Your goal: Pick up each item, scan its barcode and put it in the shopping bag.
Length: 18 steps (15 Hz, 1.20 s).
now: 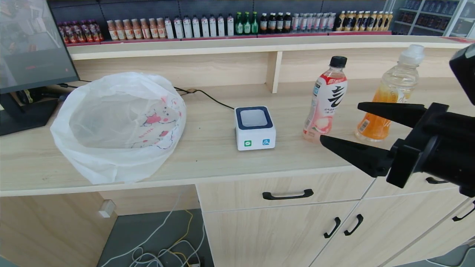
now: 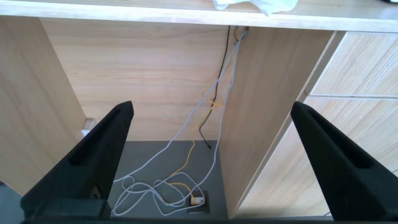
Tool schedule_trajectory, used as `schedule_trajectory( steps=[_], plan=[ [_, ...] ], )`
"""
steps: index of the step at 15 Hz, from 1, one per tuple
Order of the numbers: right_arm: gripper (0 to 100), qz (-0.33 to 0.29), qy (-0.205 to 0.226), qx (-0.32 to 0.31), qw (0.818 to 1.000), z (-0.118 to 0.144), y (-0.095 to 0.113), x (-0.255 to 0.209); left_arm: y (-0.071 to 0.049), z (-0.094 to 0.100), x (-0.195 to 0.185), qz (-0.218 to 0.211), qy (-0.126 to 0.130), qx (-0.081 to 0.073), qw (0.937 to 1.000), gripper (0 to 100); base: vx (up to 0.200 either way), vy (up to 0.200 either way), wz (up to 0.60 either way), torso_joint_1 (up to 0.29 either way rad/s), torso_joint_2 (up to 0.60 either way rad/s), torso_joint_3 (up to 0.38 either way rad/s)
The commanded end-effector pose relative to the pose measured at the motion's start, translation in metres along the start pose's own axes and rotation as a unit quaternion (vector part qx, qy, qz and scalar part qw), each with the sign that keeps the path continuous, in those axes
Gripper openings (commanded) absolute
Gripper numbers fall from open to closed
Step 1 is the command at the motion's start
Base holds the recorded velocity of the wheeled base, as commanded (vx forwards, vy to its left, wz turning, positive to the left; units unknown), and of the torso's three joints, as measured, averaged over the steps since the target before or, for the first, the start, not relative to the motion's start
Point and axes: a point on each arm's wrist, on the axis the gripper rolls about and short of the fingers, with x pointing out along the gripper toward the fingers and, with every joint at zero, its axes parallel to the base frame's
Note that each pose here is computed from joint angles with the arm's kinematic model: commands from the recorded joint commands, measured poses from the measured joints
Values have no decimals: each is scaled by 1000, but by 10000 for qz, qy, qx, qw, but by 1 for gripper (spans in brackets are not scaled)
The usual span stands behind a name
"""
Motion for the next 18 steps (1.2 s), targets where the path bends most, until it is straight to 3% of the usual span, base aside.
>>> schedule_trajectory(
  steps=[1,4,6,16,18],
  plan=[
    [100,-30,139,11,9999,-9,3,12,0,0,0,0,-2,-1,10000,100,0,0,0,0,0,0],
    [100,-207,-699,66,9973,-4,9,53,0,0,0,0,-2,-1,10000,100,0,0,0,0,0,0],
    [100,-469,-933,146,9944,-4,17,63,0,0,0,0,-2,-1,10000,100,0,0,0,0,0,0],
    [100,-2088,-528,1100,9703,-18,9,60,0,0,0,0,-2,-1,10000,100,0,0,0,0,0,0],
    [100,-2348,-512,1101,9644,-28,-4,60,0,0,0,0,-2,-1,10000,100,0,0,0,0,0,0]
  ],
)
